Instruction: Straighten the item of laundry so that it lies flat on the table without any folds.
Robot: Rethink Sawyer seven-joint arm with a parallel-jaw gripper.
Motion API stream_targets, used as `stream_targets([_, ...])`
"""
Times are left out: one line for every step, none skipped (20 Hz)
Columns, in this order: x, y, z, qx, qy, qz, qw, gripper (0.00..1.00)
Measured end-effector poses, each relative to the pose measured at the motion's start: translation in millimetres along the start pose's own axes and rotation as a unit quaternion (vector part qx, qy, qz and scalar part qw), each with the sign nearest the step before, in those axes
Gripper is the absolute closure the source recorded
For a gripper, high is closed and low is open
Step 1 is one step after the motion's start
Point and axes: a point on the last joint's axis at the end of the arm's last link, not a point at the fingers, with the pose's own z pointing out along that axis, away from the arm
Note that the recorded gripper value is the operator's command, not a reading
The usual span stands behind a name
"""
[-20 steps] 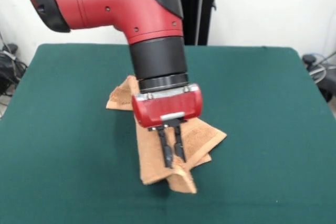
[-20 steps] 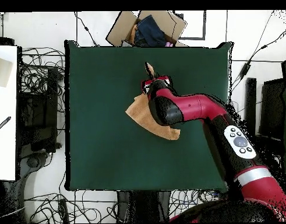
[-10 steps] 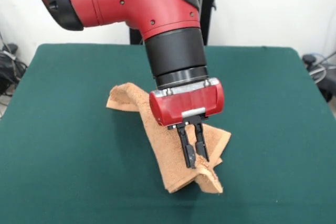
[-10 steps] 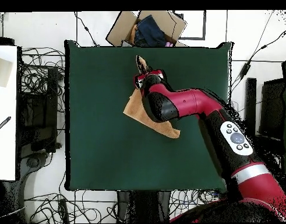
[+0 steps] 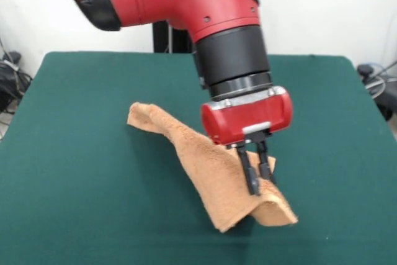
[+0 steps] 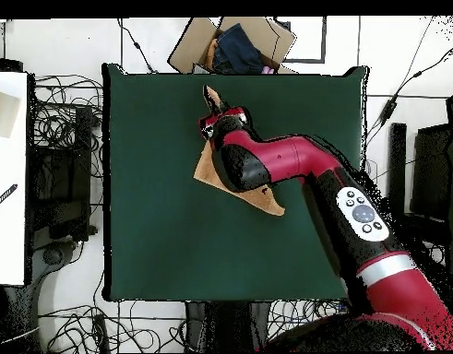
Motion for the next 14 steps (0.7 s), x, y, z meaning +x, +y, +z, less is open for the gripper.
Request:
stream_targets([-3,9,2,-0.004,0.000,-0.006,1.0000,1.00])
stream_targets([-5,17,3,-0.008,0.001,-0.010,0.9999,1.00])
stream_targets([-6,23,3,-0.011,0.001,-0.014,0.9998,1.00])
stream_targets([-6,26,4,-0.012,0.001,-0.015,0.9998,1.00])
stream_targets([-7,30,4,-0.014,0.002,-0.019,0.9997,1.00])
stream_targets([-8,41,5,-0.015,0.006,-0.030,0.9994,1.00])
stream_targets([-7,46,5,-0.014,0.008,-0.036,0.9992,1.00])
stream_targets([-7,55,5,-0.010,0.011,-0.048,0.9987,1.00])
stream_targets([-7,64,6,-0.007,0.014,-0.060,0.9980,1.00])
stream_targets([-7,81,6,0.001,0.017,-0.080,0.9966,1.00])
stream_targets([-8,92,5,0.005,0.016,-0.090,0.9958,1.00])
stream_targets([-9,102,4,0.010,0.016,-0.100,0.9949,1.00])
stream_targets([-11,110,3,0.012,0.014,-0.105,0.9943,1.00])
stream_targets([-14,127,1,0.017,0.008,-0.116,0.9931,1.00])
